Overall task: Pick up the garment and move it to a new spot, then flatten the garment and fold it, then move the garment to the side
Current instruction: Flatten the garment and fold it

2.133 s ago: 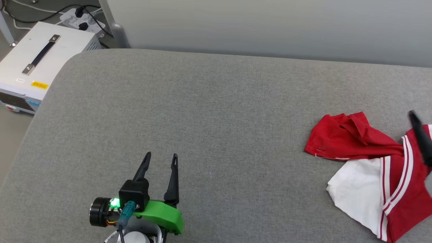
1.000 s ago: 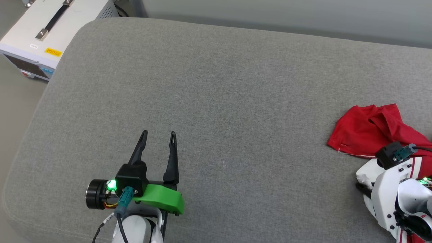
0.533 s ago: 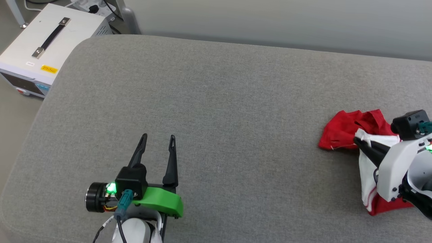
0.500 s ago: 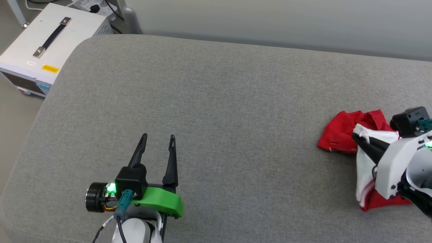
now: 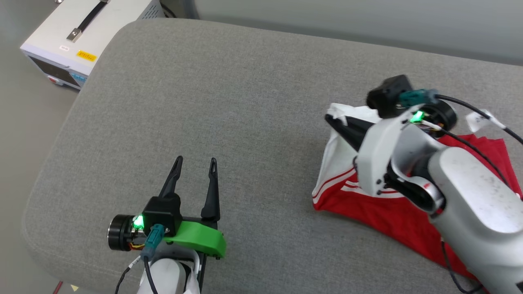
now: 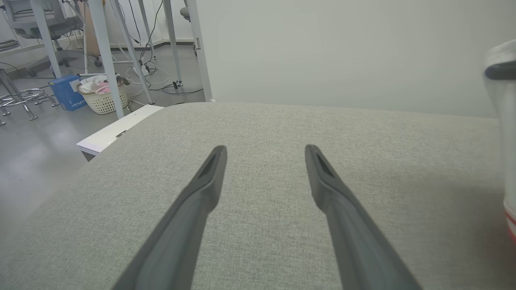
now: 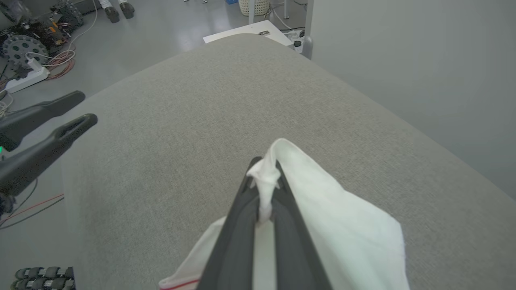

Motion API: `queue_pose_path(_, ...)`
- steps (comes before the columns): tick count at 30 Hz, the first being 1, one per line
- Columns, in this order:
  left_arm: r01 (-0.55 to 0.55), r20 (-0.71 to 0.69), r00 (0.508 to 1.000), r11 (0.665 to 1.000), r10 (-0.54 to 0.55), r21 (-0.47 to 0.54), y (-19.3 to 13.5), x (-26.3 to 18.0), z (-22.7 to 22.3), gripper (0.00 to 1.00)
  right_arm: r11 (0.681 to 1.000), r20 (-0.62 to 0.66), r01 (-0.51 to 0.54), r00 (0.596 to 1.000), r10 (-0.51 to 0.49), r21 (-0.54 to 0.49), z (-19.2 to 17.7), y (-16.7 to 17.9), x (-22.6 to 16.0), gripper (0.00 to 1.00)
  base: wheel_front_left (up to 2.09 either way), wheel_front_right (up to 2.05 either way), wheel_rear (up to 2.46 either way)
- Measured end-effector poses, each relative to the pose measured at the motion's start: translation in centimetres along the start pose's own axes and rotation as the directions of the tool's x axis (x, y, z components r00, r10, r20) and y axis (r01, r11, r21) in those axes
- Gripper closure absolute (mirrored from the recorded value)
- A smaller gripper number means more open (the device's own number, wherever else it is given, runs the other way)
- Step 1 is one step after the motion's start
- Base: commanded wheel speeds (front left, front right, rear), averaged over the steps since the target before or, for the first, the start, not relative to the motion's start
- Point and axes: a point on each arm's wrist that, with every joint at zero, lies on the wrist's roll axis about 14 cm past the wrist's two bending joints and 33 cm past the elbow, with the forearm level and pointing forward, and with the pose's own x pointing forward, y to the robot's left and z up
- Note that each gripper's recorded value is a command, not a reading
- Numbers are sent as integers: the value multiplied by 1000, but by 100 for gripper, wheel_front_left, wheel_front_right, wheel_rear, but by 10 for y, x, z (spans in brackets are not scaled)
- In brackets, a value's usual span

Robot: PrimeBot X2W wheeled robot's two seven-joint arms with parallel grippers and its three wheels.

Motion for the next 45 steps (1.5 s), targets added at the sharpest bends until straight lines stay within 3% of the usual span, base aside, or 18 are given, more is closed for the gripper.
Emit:
queue_pose_path(5, -19, -23, 1000, 1000, 19, -1, 4, 5, -7, 0, 991, -92, -131, 987, 129, -15, -21, 39, 48, 100, 0, 0, 0)
queue_pose_path(10, -38, -50, 998, 999, 38, -6, 9, 10, -16, 0, 975, -236, -222, 948, 213, -13, -67, 68, 76, 100, 0, 0, 0)
queue_pose_path(16, -56, -78, 995, 998, 56, 5, 13, 10, -25, 0, 974, -423, -226, 880, 216, 27, -134, 69, 83, 100, 0, 0, 0)
queue_pose_path(21, -66, -89, 994, 998, 67, 12, 16, 11, -28, 0, 977, -391, -210, 896, 212, 48, -135, 66, 92, 96, 0, 0, 0)
queue_pose_path(22, -65, -89, 994, 998, 66, 12, 15, 11, -29, 0, 977, -369, -207, 905, 211, 49, -133, 66, 93, 69, 0, 0, 0)
queue_pose_path(23, -64, -89, 994, 998, 64, 11, 15, 11, -29, 0, 978, -342, -203, 917, 207, 48, -129, 66, 93, 51, 0, 0, 0)
queue_pose_path(24, -61, -89, 994, 998, 62, 10, 14, 11, -28, 0, 979, -319, -199, 926, 204, 50, -126, 66, 94, 0, 0, 0, 0)
queue_pose_path(29, -53, -67, 996, 999, 53, 7, 12, 11, -21, 0, 986, -103, -158, 981, 162, 47, -85, 55, 91, 0, 0, 0, 0)
queue_pose_path(33, -50, -42, 998, 999, 50, 11, 13, 8, -13, 0, 993, 65, -116, 991, 114, 25, -50, 38, 78, 0, 0, 0, 0)
queue_pose_path(41, -24, -17, 1000, 1000, 25, 18, 8, -6, -5, 0, 995, 187, 97, 977, -100, 27, -34, -31, 16, 0, 0, 0, 0)
queue_pose_path(45, -9, 9, 1000, 1000, 9, 18, 5, -6, 3, 0, 969, 278, 239, 928, -248, 65, -19, -69, -29, 0, 0, 0, 0)
